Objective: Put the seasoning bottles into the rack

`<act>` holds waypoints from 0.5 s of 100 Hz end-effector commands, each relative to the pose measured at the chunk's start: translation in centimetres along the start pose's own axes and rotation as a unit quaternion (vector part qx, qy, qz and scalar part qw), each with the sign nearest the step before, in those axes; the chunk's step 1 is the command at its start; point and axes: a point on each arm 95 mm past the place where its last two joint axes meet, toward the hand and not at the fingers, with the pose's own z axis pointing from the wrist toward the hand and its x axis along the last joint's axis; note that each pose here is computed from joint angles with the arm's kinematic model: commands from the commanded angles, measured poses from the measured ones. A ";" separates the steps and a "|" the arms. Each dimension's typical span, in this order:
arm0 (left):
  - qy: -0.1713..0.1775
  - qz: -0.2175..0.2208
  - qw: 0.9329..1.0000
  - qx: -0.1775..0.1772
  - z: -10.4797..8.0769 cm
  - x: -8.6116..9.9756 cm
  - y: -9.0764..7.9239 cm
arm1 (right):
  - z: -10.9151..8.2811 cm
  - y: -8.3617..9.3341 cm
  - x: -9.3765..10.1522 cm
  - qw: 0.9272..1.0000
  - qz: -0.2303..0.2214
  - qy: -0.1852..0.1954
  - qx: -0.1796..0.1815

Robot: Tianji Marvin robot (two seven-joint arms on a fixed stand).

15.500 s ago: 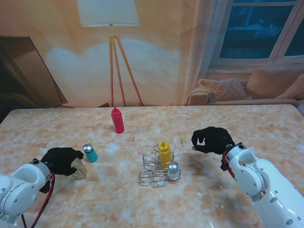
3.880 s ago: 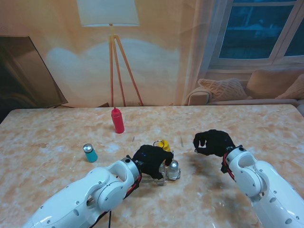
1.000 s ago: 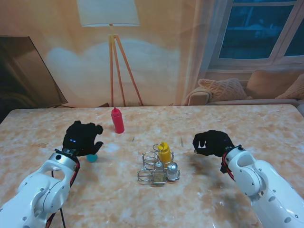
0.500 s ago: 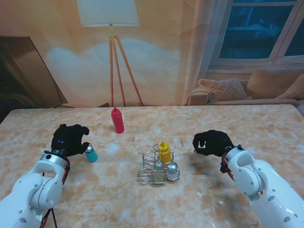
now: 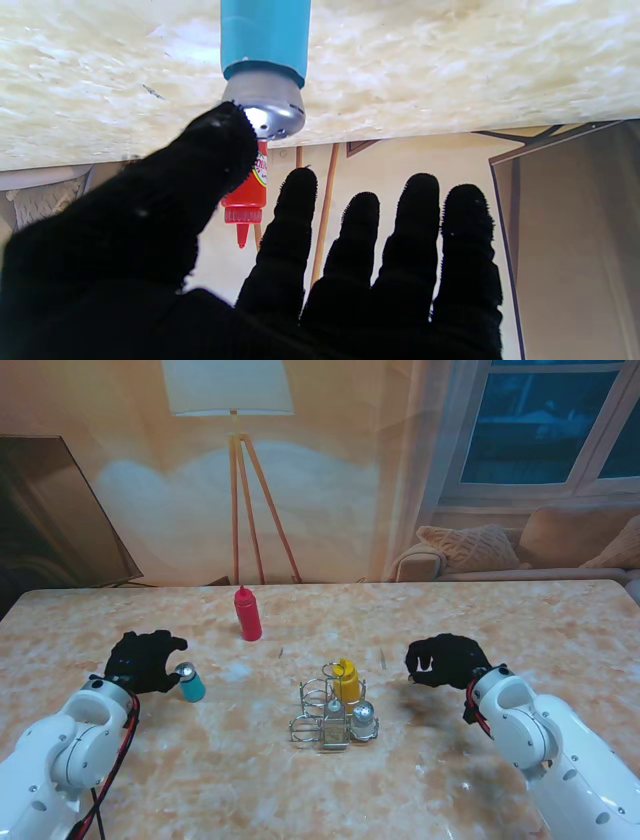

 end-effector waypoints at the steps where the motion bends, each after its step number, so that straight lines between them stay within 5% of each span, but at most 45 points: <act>1: 0.006 -0.006 1.000 -0.012 0.2 -0.2 0.3 | -0.1 -0.6 0.2 1.000 0.003 0.001 0.011; 50: 0.032 -0.033 0.996 -0.073 0.7 0.2 1.2 | -0.1 -0.5 0.3 1.000 0.003 0.000 0.012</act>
